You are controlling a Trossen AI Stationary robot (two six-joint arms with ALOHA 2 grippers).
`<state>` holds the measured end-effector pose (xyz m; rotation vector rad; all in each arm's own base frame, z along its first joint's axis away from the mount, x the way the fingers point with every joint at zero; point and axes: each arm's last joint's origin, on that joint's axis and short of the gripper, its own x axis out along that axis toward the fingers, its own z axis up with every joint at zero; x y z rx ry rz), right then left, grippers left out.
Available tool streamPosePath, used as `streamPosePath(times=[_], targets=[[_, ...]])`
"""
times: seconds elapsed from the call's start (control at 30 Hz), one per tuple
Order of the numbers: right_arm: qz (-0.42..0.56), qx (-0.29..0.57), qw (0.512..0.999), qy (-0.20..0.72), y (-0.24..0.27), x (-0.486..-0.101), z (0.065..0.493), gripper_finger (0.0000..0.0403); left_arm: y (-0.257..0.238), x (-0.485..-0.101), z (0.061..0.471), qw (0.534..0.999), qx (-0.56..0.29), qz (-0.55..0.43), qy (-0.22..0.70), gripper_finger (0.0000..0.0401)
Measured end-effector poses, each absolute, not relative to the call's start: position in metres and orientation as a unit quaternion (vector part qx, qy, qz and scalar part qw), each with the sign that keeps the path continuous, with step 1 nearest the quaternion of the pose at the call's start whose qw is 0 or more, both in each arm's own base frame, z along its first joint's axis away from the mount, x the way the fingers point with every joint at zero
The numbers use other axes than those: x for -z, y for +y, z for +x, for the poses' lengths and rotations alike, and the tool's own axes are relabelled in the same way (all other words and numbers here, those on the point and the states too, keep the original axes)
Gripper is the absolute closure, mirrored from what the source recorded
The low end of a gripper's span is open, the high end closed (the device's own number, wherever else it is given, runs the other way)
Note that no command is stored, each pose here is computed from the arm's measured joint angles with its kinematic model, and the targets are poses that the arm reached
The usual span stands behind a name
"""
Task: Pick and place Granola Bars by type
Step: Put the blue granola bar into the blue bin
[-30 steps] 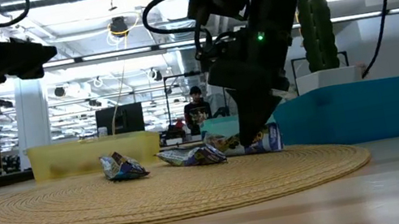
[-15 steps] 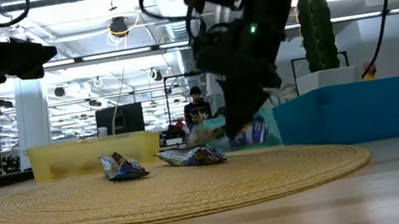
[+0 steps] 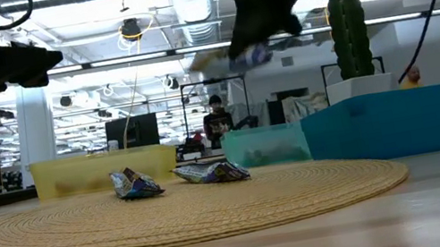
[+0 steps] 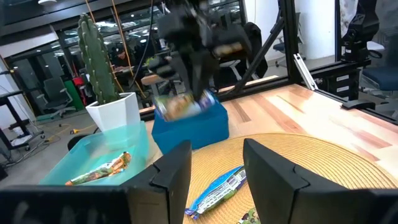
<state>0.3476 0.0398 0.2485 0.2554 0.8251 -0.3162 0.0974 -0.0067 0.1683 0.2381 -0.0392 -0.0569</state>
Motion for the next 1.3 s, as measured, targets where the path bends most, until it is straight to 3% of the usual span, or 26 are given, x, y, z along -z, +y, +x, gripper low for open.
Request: streamPosePath(times=[0.27, 0.77, 1.3], targets=[[0.142, 0.163, 0.912, 0.348, 0.024, -0.289, 0.325, 0.0395, -0.007, -0.168, 0.097, 0.992, 0.028, 0.119, -0.02, 0.0261], [0.124, 0.186, 0.894, 0.387, 0.022, -0.285, 0.316, 0.0394, -0.007, -0.168, 0.097, 0.992, 0.028, 0.119, -0.02, 0.0261], [0.184, 0.338, 0.8, 0.46, 0.02, -0.303, 0.244, 0.0394, -0.007, -0.168, 0.097, 0.992, 0.029, 0.119, -0.02, 0.0261]])
